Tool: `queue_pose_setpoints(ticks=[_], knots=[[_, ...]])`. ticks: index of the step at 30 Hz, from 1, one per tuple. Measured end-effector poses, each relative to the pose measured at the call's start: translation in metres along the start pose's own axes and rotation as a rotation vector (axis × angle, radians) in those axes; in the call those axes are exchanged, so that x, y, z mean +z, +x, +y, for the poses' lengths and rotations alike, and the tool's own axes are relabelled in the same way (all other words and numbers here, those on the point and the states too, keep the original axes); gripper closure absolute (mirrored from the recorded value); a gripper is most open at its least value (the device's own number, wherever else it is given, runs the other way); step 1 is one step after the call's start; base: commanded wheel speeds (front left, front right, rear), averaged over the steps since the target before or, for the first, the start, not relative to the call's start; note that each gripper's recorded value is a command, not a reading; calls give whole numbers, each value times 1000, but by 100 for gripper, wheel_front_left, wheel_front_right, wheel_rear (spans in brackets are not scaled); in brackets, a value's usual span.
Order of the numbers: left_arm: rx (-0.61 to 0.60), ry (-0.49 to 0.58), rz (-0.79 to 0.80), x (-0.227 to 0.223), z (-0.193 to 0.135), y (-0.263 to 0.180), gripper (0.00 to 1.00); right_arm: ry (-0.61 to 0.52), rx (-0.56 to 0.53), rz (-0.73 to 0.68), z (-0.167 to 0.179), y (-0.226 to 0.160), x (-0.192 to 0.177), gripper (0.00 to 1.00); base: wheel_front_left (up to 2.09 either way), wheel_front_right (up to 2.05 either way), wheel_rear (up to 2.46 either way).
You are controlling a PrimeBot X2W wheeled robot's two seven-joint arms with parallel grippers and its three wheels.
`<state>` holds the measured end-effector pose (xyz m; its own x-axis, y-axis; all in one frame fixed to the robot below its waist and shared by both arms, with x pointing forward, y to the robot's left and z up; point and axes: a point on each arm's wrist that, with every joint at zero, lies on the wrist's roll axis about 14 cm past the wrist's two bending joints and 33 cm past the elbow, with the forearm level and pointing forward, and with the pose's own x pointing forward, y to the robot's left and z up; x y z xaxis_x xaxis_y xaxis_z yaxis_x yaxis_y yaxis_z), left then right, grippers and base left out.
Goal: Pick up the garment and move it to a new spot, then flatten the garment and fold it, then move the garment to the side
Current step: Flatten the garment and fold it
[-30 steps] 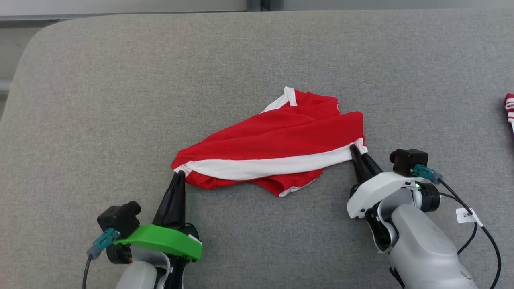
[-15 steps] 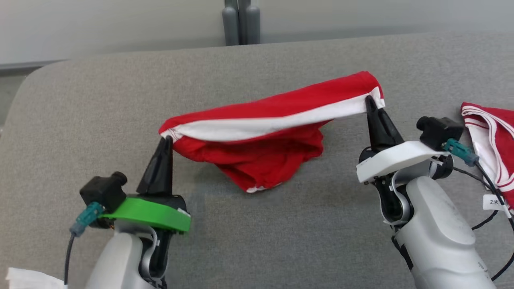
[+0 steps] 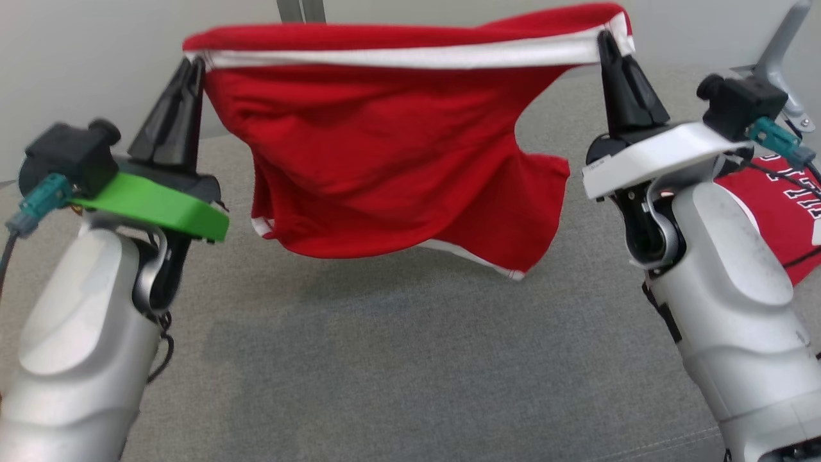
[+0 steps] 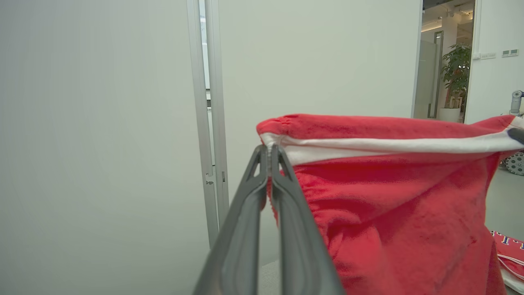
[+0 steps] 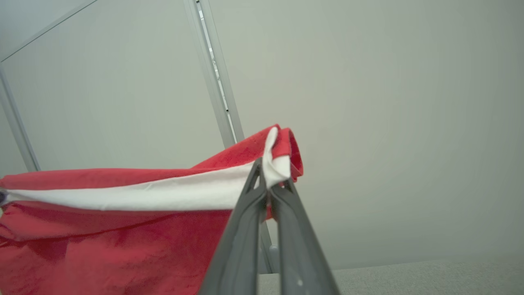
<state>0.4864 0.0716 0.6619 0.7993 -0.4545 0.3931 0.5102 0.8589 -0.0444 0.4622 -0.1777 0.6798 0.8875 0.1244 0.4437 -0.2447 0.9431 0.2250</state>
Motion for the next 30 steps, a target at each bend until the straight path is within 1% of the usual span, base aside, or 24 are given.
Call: queue_pose_setpoints(ticks=[4, 7, 13, 15, 17, 19, 21, 22, 23, 26, 28, 30], knots=[[-24, 38, -4, 1, 7, 36, 100, -62, 25, -9, 0, 30, 7, 100, 0, 0, 0], [-31, 86, -31, 9, 16, 66, 100, -112, 42, -28, -1, 61, 14, 100, 0, 0, 0], [-13, 147, -117, 24, 37, 122, 100, -216, 10, -119, -22, 124, 37, 100, 0, 0, 0], [9, 153, -161, 31, 47, 133, 100, -227, 2, -159, -26, 141, 40, 100, 0, 0, 0], [29, 154, -187, 30, 58, 138, 100, -204, -6, -185, -26, 154, 34, 100, 0, 0, 0], [63, 126, -178, 12, 71, 137, 100, -168, -20, -165, -30, 161, 9, 100, 0, 0, 0], [88, 119, -125, -19, 81, 128, 100, -144, -32, -100, -36, 159, -30, 100, 0, 0, 0], [104, 102, -79, -42, 85, 119, 100, -128, -44, -50, -41, 154, -57, 100, 0, 0, 0], [122, 78, -25, -69, 89, 107, 100, -116, -52, 13, -45, 145, -87, 100, 0, 0, 0], [173, 16, 125, -134, 92, 63, 100, -47, -93, 167, -55, 110, -157, 100, 0, 0, 0], [210, -39, 227, -172, 88, 28, 100, 4, -126, 254, -60, 84, -194, 100, 0, 0, 0], [255, -107, 330, -206, 80, -13, 100, 60, -183, 354, -69, 47, -228, 100, 0, 0, 0]])
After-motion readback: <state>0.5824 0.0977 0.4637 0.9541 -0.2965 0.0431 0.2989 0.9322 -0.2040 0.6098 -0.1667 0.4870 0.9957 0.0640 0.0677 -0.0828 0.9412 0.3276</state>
